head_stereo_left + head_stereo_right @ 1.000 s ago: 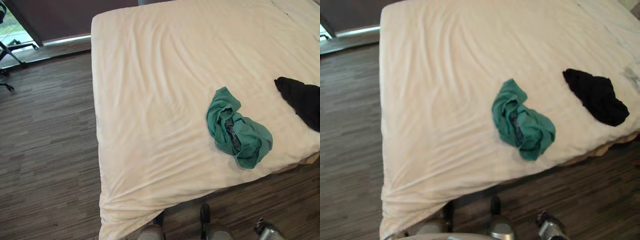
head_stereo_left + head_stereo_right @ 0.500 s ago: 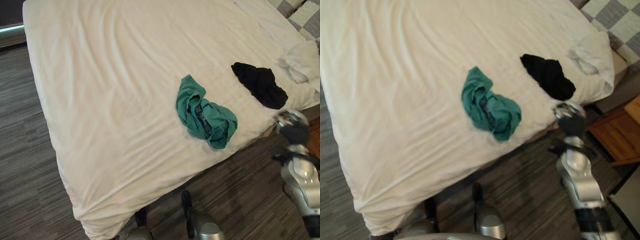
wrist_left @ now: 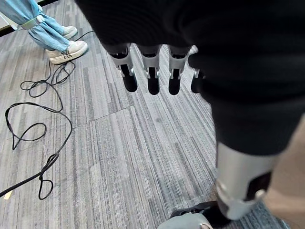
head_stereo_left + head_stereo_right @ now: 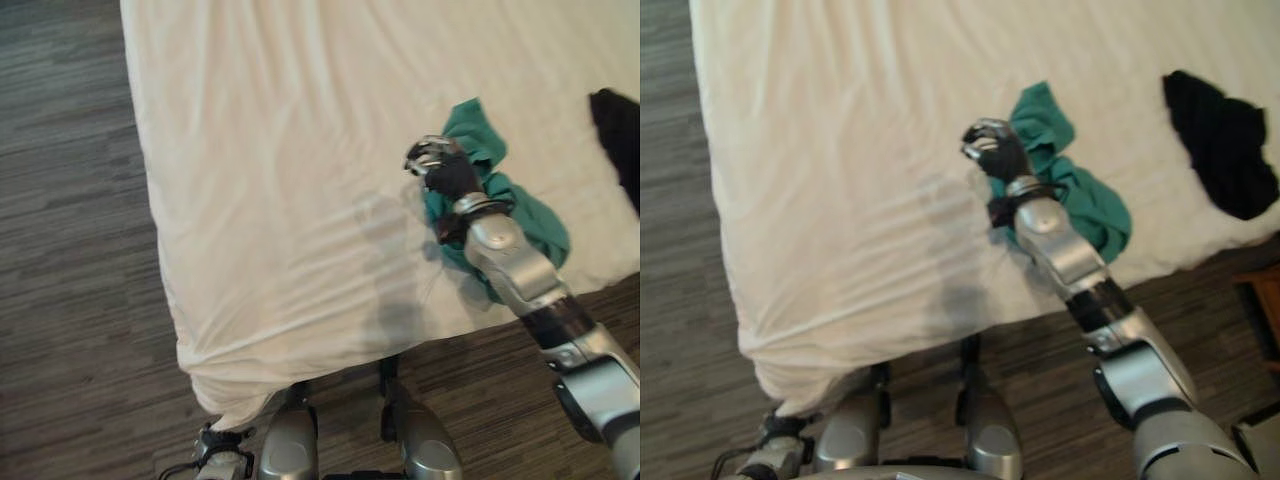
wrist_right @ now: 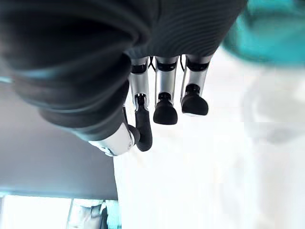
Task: Tidy up the quilt and then pick up the clothes from the bed and put them into the laundry hamper.
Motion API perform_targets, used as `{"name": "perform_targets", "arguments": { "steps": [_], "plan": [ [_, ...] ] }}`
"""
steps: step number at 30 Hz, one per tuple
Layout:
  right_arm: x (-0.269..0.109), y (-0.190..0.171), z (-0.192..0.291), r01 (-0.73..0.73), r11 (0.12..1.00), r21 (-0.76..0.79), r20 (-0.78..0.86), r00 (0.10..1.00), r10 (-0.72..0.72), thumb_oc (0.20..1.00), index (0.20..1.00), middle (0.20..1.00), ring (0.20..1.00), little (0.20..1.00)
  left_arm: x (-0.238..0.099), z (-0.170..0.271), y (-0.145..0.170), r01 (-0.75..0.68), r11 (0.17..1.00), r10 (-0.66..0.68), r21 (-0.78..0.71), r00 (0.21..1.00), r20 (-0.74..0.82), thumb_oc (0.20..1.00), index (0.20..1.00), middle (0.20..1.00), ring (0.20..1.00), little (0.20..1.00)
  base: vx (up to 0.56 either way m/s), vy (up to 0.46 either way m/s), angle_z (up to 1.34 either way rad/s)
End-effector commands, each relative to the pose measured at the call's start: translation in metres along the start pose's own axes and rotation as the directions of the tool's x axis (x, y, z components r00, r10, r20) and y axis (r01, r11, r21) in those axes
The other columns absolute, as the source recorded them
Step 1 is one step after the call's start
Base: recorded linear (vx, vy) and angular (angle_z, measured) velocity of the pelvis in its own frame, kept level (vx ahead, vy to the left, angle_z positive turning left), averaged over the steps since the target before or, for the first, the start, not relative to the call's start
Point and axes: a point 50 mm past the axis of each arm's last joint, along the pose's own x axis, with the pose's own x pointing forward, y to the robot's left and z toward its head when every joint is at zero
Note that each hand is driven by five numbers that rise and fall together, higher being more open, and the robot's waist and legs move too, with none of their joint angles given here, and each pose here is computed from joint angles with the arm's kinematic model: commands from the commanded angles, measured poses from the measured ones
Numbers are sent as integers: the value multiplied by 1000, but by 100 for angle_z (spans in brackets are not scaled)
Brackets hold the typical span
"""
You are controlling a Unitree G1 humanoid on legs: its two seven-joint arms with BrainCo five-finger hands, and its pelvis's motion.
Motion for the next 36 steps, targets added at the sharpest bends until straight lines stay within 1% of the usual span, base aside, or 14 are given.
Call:
{"name": "perform_targets", "arguments": {
  "steps": [1, 2, 4, 9, 10, 11, 15, 20, 22, 26, 29, 31, 34, 36],
  "plan": [
    [7, 13, 33, -88, 996, -6, 134, 987, 88, 200, 200, 200, 200, 200, 5, -11, 23, -31, 1000, 31, 4, 997, -68, 1000, 1000, 1000, 1000, 1000, -104, 86, 23],
    [6, 24, 26, -155, 988, 17, 113, 982, 152, 200, 200, 200, 200, 200, 6, -5, 22, -17, 1000, 17, 0, 999, -49, 1000, 1000, 1000, 1000, 1000, -86, 55, 18],
    [4, 35, 23, -213, 976, 37, 106, 972, 208, 200, 200, 200, 200, 200, 7, -1, 21, -11, 1000, 10, -3, 999, -44, 1000, 1000, 1000, 1000, 1000, -60, 30, 10],
    [-13, 89, 25, -471, 879, 73, 125, 879, 460, 200, 200, 200, 200, 200, 9, 13, 21, -10, 1000, 10, -4, 1000, -8, 1000, 1000, 1000, 1000, 1000, -51, 27, 9],
    [-19, 102, 25, -535, 843, 56, 118, 842, 526, 200, 200, 200, 200, 200, 9, 18, 21, -12, 1000, 12, -11, 1000, 12, 1000, 1000, 1000, 1000, 1000, -35, 31, 10],
    [-20, 106, 25, -551, 833, 49, 121, 831, 543, 200, 200, 200, 200, 200, 9, 20, 21, -11, 1000, 12, -15, 1000, 16, 1000, 1000, 1000, 1000, 1000, -39, 31, 5],
    [-50, 149, 14, -756, 654, -4, 68, 652, 755, 200, 200, 200, 200, 200, 8, 39, 16, -19, 999, 21, -26, 997, 78, 1000, 1000, 1000, 1000, 1000, -36, 0, 5],
    [-68, 168, 8, -840, 543, -9, 43, 542, 839, 200, 200, 200, 200, 200, 7, 51, 11, -8, 999, 13, -45, 994, 109, 1000, 1000, 1000, 1000, 1000, -44, 21, 5],
    [-72, 172, 8, -853, 521, -27, 37, 520, 853, 200, 200, 200, 200, 200, 6, 54, 8, 0, 999, 6, -50, 993, 119, 1000, 1000, 1000, 1000, 1000, -39, 40, 0],
    [-77, 179, 3, -855, 517, -45, 10, 517, 856, 200, 200, 200, 200, 200, 3, 63, -1, 26, 999, -21, -31, 987, 162, 1000, 1000, 1000, 1000, 1000, -44, 57, 1],
    [-75, 179, -2, -845, 534, -23, 1, 534, 845, 200, 200, 200, 200, 200, 2, 65, -5, 36, 998, -26, -52, 985, 168, 1000, 1000, 1000, 1000, 1000, -23, 58, -2],
    [-74, 177, -3, -854, 519, -24, 8, 519, 855, 200, 200, 200, 200, 200, 1, 68, -7, 44, 996, -31, -71, 984, 176, 1000, 1000, 1000, 1000, 1000, 6, 55, -4],
    [-75, 175, 2, -864, 497, -84, 29, 497, 868, 200, 200, 200, 200, 200, -2, 79, -11, 30, 995, -9, -98, 979, 203, 1000, 1000, 1000, 1000, 1000, -7, 11, -5],
    [-78, 175, -1, -870, 479, -117, -7, 484, 875, 200, 200, 200, 200, 200, -5, 90, -17, 18, 991, 11, -132, 976, 216, 1000, 1000, 1000, 1000, 1000, -26, -10, -6]
  ]
}}
